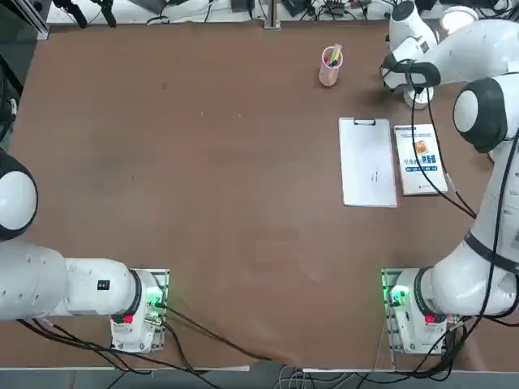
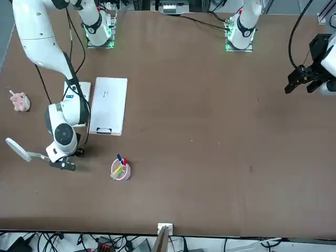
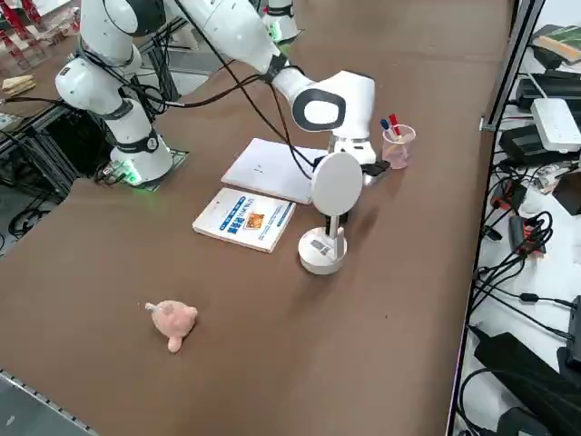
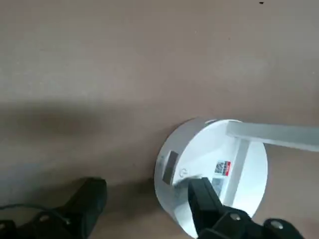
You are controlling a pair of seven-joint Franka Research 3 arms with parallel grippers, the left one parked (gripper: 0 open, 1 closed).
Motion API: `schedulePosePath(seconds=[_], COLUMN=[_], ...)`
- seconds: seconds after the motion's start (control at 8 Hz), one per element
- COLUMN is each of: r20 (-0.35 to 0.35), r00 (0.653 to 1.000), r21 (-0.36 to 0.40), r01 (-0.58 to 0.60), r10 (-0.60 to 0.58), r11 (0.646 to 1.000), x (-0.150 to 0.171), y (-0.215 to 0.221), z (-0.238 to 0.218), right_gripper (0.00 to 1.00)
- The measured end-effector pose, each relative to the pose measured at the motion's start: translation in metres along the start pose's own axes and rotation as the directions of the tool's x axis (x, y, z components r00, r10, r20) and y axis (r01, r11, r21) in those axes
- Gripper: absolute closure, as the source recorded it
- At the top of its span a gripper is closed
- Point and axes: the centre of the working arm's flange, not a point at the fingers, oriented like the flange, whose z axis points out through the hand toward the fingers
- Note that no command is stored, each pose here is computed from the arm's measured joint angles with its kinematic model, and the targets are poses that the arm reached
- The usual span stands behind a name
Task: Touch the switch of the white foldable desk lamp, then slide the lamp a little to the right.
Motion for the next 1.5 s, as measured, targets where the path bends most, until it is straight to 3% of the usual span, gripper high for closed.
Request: schedulePosePath(seconds=[0.88, 1.5], r20=[-0.006, -0.014], r00=[0.998, 0.997], r21=[0.077, 0.088], r01=[-0.069, -0.073], r10=[0.070, 0.074], r11=[0.995, 0.993], x=[0.0026, 0.0021], y=[0.0090, 0.0090], z=[0.0045, 0.0041], right_gripper=[0.00, 0.00])
